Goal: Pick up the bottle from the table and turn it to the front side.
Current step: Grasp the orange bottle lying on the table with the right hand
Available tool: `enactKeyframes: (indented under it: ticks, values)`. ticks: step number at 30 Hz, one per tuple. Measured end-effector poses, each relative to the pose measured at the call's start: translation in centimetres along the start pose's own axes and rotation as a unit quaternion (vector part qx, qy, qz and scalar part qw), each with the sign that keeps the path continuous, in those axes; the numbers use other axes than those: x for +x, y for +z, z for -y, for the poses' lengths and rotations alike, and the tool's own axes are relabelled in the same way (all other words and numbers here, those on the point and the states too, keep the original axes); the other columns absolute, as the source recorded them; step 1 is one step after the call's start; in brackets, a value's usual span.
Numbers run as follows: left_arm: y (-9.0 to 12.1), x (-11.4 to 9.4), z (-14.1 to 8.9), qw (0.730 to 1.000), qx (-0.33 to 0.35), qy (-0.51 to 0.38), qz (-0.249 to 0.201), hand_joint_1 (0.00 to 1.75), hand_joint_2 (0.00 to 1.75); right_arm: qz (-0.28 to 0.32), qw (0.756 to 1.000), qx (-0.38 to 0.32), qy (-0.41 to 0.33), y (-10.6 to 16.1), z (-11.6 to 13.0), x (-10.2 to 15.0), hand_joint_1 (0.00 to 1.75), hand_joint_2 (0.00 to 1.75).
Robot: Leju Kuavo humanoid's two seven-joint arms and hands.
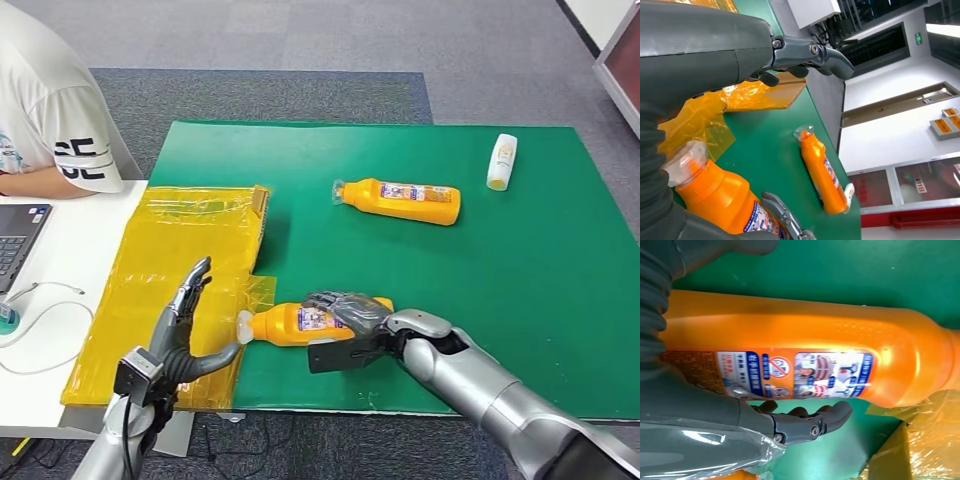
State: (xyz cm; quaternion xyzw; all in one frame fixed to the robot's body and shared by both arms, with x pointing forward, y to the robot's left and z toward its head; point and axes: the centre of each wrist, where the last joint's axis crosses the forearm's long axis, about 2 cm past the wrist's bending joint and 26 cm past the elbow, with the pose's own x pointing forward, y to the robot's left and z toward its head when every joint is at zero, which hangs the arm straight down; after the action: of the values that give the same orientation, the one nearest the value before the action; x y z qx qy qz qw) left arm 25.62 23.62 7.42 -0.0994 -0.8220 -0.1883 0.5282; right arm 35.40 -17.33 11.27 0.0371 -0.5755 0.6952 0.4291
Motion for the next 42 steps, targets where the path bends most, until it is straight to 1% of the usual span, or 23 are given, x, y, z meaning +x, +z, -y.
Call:
enactKeyframes:
  ticks: [8, 16, 31, 42]
  values:
    - [0.0, 0.0, 0.1, 1.000, -0.001, 0.001, 0.000, 0.00, 1.75, -0.002, 1.000, -0.001, 0.000, -0.4, -0.2, 0.1, 0.00, 1.75]
    - [0.2, 0.0, 0.1, 1.000, 0.000, 0.000, -0.002, 0.00, 1.75, -0.015, 1.000, -0.019, 0.013, -0.5, -0.2, 0.1, 0.00, 1.75]
    - [1.6, -0.3, 0.2, 1.000, 0.006, -0.002, -0.017, 0.00, 1.75, -0.071, 0.996, -0.053, 0.026, 0.2, 0.5, -0.8, 0.00, 1.75]
    - [1.7, -0.2, -0.2, 1.000, 0.014, -0.007, -0.017, 0.00, 1.75, -0.081, 0.996, -0.017, 0.033, 0.3, 1.3, -1.2, 0.00, 1.75]
